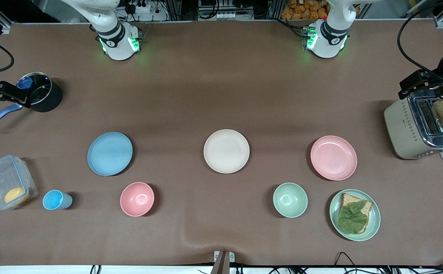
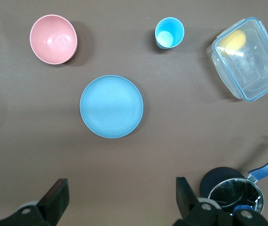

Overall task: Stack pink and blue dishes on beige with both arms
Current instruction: 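Reach the left gripper to the pink plate while the right gripper reaches the blue plate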

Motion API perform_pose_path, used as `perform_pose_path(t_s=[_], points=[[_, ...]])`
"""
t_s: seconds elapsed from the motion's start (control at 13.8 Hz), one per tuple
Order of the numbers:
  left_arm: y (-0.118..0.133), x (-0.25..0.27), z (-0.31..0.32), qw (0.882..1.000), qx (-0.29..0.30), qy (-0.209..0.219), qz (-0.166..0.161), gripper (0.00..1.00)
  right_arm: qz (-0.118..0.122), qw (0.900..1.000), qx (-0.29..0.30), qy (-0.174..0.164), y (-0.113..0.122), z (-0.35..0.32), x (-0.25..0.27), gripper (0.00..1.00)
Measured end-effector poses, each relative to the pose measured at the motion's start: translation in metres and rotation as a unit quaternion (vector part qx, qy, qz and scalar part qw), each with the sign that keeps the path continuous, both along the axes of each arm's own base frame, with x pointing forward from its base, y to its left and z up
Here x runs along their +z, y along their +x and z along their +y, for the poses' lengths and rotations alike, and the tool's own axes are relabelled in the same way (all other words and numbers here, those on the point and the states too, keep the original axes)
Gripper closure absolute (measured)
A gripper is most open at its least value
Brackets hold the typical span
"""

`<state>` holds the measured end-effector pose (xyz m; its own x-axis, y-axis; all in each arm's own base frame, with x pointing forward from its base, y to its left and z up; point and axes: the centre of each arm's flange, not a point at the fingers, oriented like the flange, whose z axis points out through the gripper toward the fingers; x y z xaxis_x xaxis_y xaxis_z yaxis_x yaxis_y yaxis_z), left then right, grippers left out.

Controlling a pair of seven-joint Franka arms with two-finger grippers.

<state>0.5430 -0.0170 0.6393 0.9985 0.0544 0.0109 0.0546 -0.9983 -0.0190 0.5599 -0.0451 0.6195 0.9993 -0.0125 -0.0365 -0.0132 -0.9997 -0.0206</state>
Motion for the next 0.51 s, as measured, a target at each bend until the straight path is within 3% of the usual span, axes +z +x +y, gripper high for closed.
perform_pose_path(t_s=[0.29, 0.51], points=[[0.001, 0.0, 0.002, 1.0, 0.001, 0.0, 0.0, 0.0, 0.0, 1.0, 0.004, 0.0, 0.001, 0.004, 0.0, 0.0], [0.015, -0.03, 0.01, 1.0, 0.003, 0.0, 0.027, 0.0, 0.006, 1.0, 0.011, 0.001, 0.001, 0.012, -0.004, 0.0]])
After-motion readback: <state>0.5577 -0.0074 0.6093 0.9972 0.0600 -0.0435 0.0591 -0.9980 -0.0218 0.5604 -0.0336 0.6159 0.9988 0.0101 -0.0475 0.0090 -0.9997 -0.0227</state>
